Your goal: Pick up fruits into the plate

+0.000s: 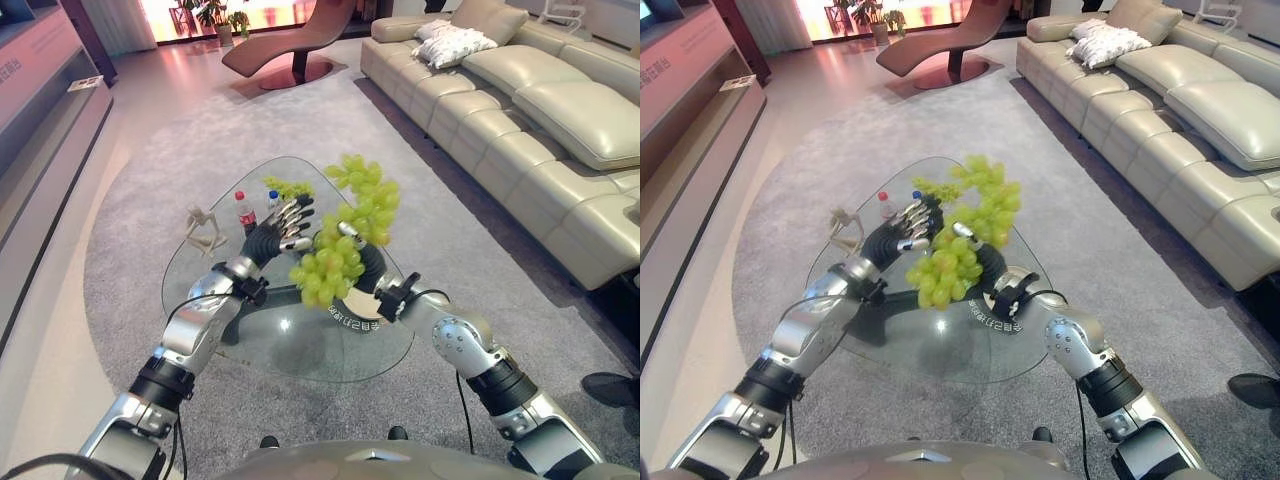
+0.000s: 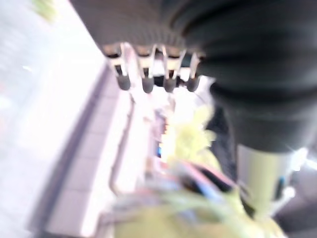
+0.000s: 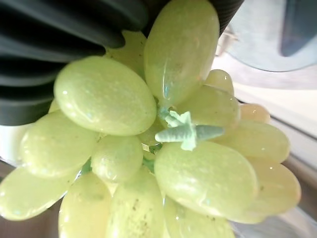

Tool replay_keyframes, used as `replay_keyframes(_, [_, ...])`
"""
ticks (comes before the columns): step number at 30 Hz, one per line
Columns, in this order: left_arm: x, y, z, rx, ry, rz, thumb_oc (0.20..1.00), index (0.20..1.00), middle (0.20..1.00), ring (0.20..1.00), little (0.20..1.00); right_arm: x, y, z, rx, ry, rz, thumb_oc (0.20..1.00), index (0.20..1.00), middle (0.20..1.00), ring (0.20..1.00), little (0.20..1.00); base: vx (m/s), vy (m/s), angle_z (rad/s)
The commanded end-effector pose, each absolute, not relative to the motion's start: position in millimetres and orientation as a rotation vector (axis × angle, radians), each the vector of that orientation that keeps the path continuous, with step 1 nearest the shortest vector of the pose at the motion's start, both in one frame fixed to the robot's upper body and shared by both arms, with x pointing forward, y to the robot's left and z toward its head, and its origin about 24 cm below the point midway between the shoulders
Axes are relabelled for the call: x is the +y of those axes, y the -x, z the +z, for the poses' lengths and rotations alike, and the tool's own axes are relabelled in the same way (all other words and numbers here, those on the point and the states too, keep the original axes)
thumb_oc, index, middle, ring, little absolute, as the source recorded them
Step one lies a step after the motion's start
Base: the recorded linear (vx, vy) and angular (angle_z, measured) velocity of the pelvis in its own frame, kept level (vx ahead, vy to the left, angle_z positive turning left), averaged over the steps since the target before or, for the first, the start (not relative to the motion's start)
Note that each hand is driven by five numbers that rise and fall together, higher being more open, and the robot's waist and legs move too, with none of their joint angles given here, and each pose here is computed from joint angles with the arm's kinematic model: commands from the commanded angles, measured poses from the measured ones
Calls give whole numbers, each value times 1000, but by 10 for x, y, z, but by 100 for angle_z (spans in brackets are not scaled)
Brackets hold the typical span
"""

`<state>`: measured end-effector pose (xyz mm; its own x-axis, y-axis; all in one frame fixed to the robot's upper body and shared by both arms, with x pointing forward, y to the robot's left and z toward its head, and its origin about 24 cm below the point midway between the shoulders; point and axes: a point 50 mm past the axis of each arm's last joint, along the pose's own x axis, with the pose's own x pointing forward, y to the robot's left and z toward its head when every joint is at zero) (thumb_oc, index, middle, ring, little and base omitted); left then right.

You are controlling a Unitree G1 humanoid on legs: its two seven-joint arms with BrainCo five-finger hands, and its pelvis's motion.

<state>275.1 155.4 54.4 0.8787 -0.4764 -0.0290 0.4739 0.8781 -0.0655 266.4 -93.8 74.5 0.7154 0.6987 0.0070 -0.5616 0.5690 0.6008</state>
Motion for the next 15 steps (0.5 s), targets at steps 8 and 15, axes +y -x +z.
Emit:
replay_keyframes(8, [2069, -2706, 269, 113, -15, -290, 1000, 1000, 1000, 1000, 1000, -1375, -2895, 954, 37, -708, 537, 200, 200, 200, 200, 200, 12, 3, 5])
replay_keyframes(15, [2303, -2567, -199, 296, -65, -55, 1000, 1000, 1000, 1000, 1000, -1894, -3072, 630, 121, -490, 228, 200, 200, 200, 200, 200, -62, 14, 6])
